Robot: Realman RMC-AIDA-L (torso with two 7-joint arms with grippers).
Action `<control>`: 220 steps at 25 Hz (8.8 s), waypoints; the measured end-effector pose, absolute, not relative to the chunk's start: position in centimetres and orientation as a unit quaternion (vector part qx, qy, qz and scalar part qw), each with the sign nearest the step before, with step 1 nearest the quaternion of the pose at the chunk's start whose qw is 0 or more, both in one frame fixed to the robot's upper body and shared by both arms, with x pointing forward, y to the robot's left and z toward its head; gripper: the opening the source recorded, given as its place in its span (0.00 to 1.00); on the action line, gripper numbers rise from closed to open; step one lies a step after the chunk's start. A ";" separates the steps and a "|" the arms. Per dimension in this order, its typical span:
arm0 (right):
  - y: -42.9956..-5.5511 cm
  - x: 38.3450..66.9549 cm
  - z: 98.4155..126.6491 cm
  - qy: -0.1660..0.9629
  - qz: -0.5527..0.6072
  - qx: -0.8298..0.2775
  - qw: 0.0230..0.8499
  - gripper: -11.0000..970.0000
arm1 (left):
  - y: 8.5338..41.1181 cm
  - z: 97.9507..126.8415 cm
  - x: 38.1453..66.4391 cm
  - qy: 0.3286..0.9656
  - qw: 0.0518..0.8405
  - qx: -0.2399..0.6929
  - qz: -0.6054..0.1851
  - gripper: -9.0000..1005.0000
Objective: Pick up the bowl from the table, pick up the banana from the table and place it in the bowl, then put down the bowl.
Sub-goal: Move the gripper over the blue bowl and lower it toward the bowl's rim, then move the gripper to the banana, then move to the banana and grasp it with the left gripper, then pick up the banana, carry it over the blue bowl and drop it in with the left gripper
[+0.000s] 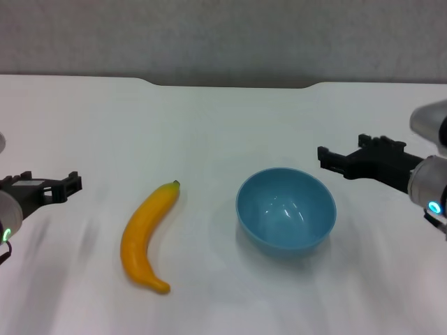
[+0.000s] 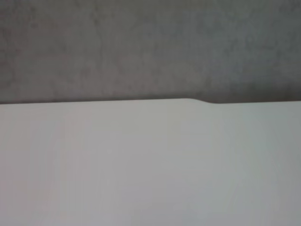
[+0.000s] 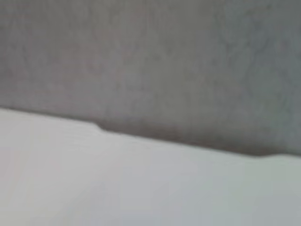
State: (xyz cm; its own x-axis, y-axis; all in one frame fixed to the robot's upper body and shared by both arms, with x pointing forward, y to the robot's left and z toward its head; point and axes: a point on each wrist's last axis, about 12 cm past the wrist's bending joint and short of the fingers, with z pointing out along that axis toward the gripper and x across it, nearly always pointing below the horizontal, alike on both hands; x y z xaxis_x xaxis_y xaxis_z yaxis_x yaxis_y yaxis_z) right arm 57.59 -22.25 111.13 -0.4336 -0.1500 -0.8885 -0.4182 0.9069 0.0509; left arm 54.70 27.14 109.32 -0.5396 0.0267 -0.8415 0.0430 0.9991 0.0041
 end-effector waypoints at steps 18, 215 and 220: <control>-23.9 61.7 112.6 0.921 0.206 -0.132 0.303 0.91 | 27.1 109.4 54.8 0.879 0.476 0.022 -0.001 0.84; -21.9 62.5 111.3 0.899 0.168 -0.171 0.367 0.04 | 21.0 105.0 55.9 0.939 0.330 0.077 -0.061 0.73; -21.9 62.4 111.2 0.899 0.169 -0.170 0.366 0.04 | 21.2 105.0 55.9 0.939 0.331 0.075 -0.060 0.56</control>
State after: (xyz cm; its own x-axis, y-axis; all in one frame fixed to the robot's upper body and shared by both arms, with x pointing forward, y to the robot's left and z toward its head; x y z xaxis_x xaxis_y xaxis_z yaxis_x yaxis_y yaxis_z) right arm 62.42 -21.89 111.22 -0.6738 -0.1826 -0.7160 -0.4296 0.8852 0.1786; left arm 55.95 21.21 105.02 -0.7699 0.1002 -0.6302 0.1800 0.9816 -0.0639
